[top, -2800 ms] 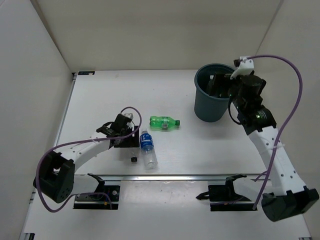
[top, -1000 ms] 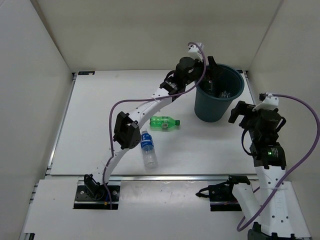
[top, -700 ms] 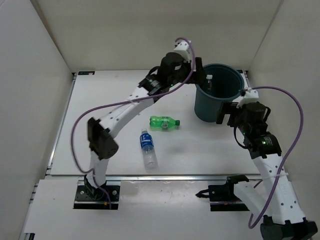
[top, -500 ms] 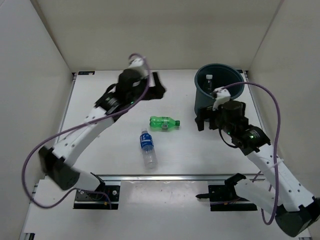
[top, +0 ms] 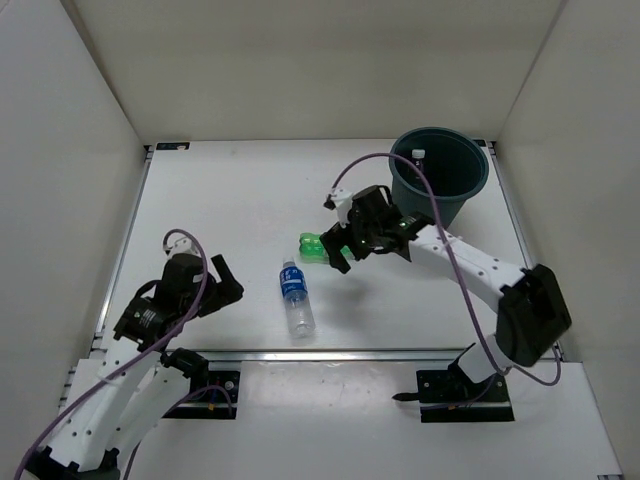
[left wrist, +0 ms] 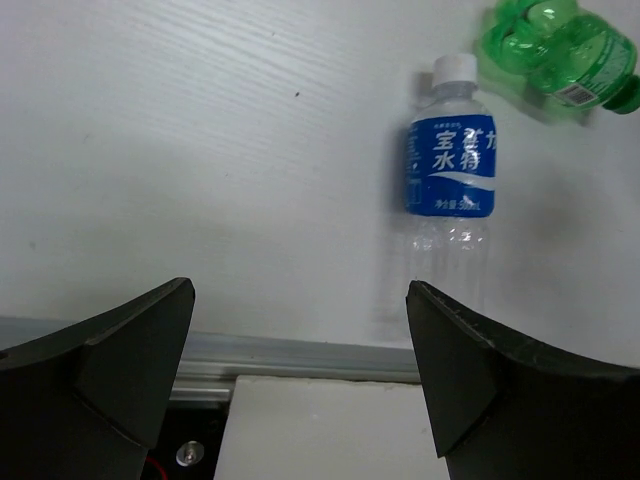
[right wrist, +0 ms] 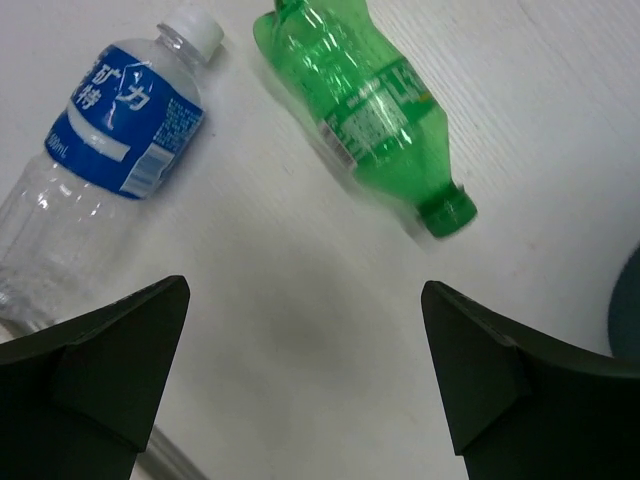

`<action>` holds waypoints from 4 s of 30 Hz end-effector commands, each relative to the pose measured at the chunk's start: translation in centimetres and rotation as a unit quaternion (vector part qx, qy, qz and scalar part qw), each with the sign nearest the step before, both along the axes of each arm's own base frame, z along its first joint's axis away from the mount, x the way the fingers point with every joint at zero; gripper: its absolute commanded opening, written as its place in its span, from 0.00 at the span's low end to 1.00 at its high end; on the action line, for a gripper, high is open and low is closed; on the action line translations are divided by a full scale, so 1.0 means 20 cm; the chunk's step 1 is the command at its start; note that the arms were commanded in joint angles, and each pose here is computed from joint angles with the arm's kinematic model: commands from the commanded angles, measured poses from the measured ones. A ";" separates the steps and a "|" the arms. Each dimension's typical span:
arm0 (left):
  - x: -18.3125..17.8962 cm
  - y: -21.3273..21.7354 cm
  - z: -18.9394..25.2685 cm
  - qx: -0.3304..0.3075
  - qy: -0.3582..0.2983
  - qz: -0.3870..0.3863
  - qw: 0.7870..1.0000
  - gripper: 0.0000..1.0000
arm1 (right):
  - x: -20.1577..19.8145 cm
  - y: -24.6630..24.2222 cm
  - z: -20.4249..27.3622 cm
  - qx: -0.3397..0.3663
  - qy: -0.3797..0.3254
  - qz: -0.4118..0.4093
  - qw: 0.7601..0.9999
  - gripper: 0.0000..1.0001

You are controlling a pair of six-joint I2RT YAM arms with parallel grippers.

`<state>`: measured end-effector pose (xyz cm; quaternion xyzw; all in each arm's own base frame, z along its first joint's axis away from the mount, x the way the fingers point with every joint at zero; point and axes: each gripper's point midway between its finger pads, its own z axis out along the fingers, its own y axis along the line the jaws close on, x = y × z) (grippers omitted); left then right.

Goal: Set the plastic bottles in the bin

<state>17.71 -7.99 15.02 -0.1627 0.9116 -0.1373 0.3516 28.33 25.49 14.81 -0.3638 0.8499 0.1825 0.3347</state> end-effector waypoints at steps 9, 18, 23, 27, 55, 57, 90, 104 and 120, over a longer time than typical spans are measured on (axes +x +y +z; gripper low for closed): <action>-0.13 -0.01 -0.09 -0.008 0.053 -0.008 0.999 0.99 | 0.34 0.26 -0.20 -0.029 -0.063 0.131 0.989 1.00; -0.11 0.02 -0.08 0.022 0.066 -0.015 0.997 0.99 | 0.42 0.33 -0.42 -0.018 -0.040 0.157 0.987 0.97; -0.10 0.03 -0.06 0.029 0.066 -0.017 0.997 0.98 | 0.48 0.35 -0.51 -0.050 -0.054 0.123 0.990 0.93; -0.09 0.03 -0.05 0.033 0.061 -0.017 0.997 0.99 | 0.50 0.37 -0.43 -0.030 -0.068 0.109 0.991 0.61; 0.09 -0.18 -0.09 0.029 0.039 -0.082 0.995 0.99 | 0.84 -1.03 0.86 0.114 -0.225 -0.319 0.914 0.44; 0.10 -0.22 -0.09 0.024 0.042 -0.088 0.995 0.99 | 0.83 -1.06 0.84 0.121 -0.213 -0.331 0.912 0.78; 0.43 -0.90 -0.39 0.063 0.087 -0.206 0.973 0.60 | -0.07 -1.62 0.66 0.008 -0.198 -0.532 0.824 0.99; 1.03 -1.60 1.19 -0.083 -0.290 -0.275 0.913 0.59 | -0.26 -1.67 0.46 0.060 -0.216 -0.602 0.767 0.99; 1.33 -2.25 1.49 -0.215 -0.497 -0.194 0.818 0.58 | -0.27 -1.47 0.22 0.087 -0.163 -0.553 0.813 1.00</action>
